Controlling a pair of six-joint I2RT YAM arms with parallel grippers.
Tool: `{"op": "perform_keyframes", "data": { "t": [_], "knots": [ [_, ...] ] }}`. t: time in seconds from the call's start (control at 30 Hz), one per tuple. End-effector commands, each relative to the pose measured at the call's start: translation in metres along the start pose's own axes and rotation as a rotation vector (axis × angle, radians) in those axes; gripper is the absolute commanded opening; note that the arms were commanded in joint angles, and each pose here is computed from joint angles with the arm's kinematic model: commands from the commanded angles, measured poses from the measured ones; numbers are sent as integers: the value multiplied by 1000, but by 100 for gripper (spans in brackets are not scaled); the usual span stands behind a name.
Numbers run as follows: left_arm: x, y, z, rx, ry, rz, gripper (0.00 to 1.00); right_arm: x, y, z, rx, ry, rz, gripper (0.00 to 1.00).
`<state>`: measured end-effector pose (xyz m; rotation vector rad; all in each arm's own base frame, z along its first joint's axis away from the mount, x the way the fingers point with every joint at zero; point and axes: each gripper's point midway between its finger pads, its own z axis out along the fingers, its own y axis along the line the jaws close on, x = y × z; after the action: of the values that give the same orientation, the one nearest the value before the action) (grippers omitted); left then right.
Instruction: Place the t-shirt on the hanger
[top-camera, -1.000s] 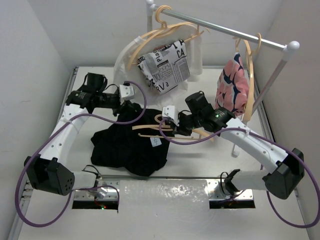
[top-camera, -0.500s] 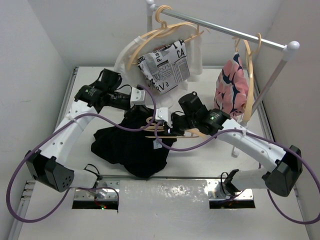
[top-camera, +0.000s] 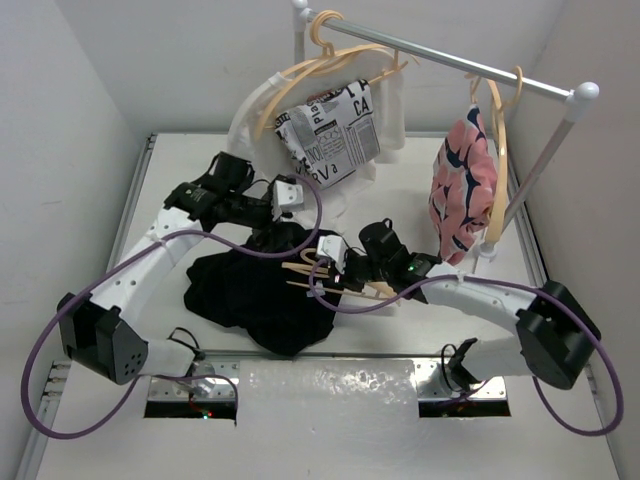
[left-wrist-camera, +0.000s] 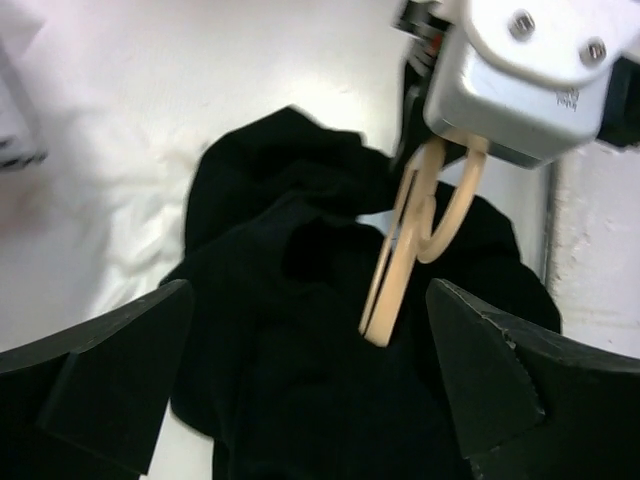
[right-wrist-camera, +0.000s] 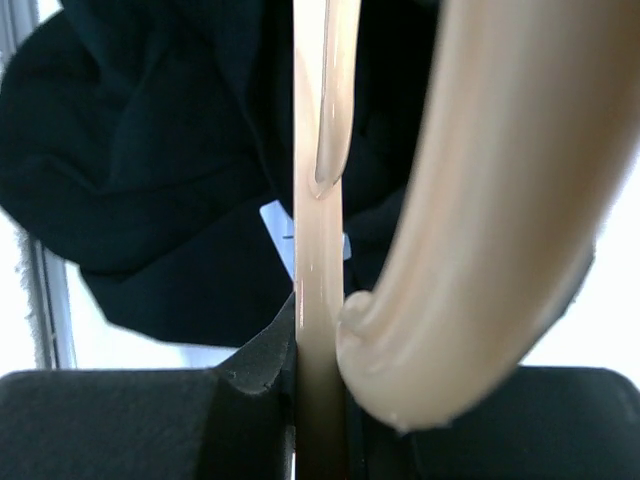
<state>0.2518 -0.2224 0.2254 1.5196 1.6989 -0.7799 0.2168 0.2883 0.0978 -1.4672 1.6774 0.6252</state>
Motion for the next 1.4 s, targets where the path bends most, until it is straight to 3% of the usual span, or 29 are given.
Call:
{"op": "perform_keyframes", "data": {
  "t": [0.0,0.17,0.27,0.3,0.33,0.43,0.47,0.57,0.77,0.93,1.1,1.23,1.37],
  "knots": [
    [-19,35,-32,-219,-65,-20,99,-33,-15,16,41,-155,-1,0],
    [-10,54,-61,-341,-46,-52,96,-28,-16,25,23,-136,5,0],
    [16,57,-73,-355,9,-38,60,-28,-14,26,11,-136,0,0],
    [26,57,-73,-345,43,10,41,-27,-13,26,6,-136,1,0],
    [48,50,-65,-313,88,6,39,-28,-12,26,2,-139,0,0],
    [68,50,-54,-292,116,138,51,-29,-13,26,2,-138,-4,0],
    [89,42,-43,-268,135,141,64,-28,-13,26,-1,-133,-6,0],
    [102,37,-32,-213,138,263,81,-28,-12,27,-10,-121,-5,0],
    [109,38,-14,-136,120,335,87,-31,-15,26,-3,-119,-2,0],
    [134,35,-3,-87,171,305,78,-33,-15,26,-3,-120,-5,0],
    [140,35,9,-87,134,277,57,-35,-15,26,-8,-124,-9,0],
    [122,27,13,-37,51,253,33,-39,-15,26,-14,-133,-11,0],
    [93,13,11,9,-41,251,26,-44,-16,22,-16,-134,-27,0]
  ]
}}
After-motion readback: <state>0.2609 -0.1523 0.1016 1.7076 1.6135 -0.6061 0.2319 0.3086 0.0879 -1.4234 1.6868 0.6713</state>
